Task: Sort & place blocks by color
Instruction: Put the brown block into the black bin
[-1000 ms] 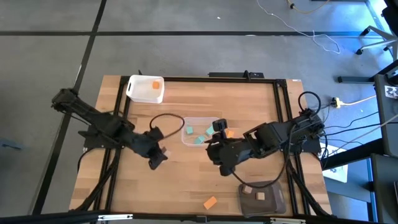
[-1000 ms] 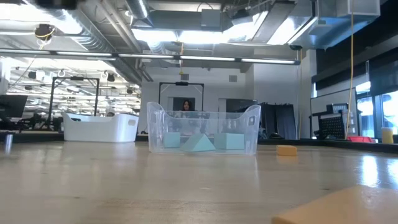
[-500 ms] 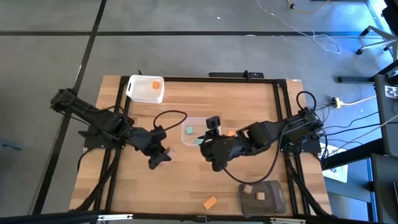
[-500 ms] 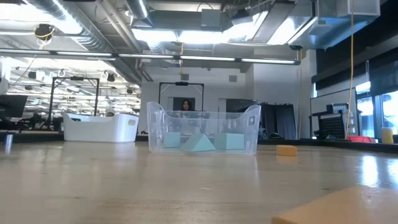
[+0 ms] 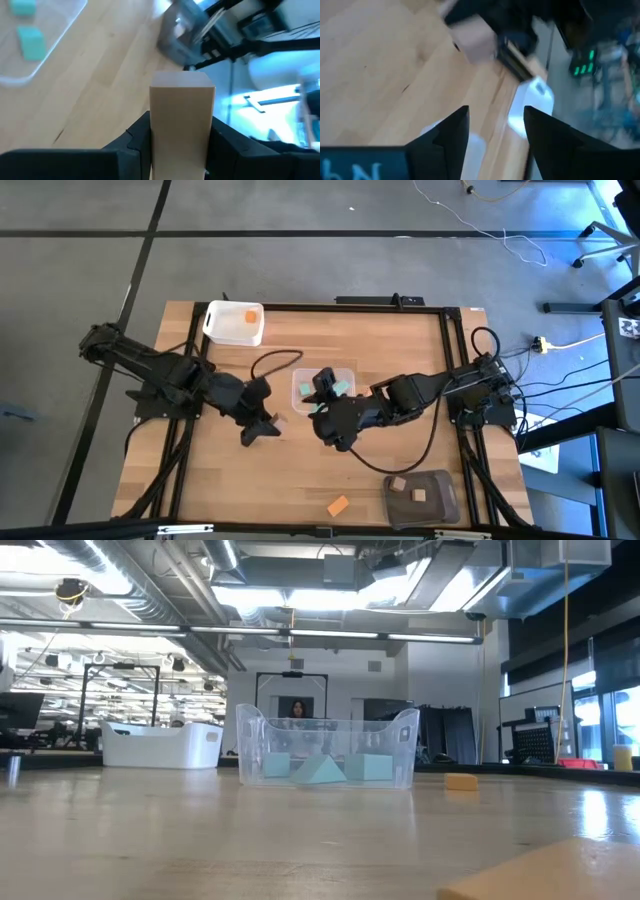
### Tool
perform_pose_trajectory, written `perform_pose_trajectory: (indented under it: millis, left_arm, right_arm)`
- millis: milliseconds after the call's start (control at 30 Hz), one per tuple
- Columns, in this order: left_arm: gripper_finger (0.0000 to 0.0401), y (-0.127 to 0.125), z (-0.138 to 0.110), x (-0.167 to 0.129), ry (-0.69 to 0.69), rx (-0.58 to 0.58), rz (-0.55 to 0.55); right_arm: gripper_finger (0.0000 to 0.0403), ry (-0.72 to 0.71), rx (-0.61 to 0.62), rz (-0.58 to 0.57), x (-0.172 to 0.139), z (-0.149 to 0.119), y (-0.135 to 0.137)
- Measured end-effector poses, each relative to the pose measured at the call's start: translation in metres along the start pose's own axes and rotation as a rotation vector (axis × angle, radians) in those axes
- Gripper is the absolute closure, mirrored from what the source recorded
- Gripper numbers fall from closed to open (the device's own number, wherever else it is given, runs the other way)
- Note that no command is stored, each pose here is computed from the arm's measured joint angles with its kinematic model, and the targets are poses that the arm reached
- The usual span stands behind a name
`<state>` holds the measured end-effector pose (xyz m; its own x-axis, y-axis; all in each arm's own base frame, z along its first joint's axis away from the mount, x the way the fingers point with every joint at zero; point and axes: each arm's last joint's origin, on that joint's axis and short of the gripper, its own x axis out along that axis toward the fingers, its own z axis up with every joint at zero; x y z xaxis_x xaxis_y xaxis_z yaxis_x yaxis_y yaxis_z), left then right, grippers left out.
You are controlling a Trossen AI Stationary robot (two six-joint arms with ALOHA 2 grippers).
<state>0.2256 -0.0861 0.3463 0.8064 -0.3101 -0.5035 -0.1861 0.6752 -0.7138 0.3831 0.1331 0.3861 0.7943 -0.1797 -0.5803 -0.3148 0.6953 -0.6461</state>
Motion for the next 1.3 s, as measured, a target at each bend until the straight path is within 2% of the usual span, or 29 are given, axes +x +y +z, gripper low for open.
perform_pose_trajectory:
  millis: [100,267,567,700,1000,1300]
  left_arm:
    - [0.0280,-0.003,0.006,-0.007,-0.037,0.016,-0.057]
    - [0.0280,-0.002,0.008,-0.009,-0.043,0.014,-0.059]
    - [0.0280,-0.013,0.008,-0.010,-0.032,0.043,-0.181]
    - [0.0280,-0.012,0.008,-0.010,-0.032,0.043,-0.178]
    - [0.0280,-0.012,0.008,-0.010,-0.023,0.045,-0.183]
    - [0.0280,-0.013,0.008,-0.011,-0.009,0.047,-0.196]
  right_arm:
    - [0.0210,-0.056,-0.080,0.003,0.002,0.005,-0.001]
    - [0.0209,-0.168,-0.080,0.014,0.003,0.014,-0.003]
    - [0.0209,-0.180,-0.082,0.020,0.018,0.014,-0.002]
    - [0.0209,-0.203,-0.122,0.018,0.022,0.017,0.000]
    - [0.0209,-0.280,-0.100,0.004,0.027,0.023,-0.002]
    - [0.0209,-0.327,-0.091,0.041,0.030,0.020,-0.009]
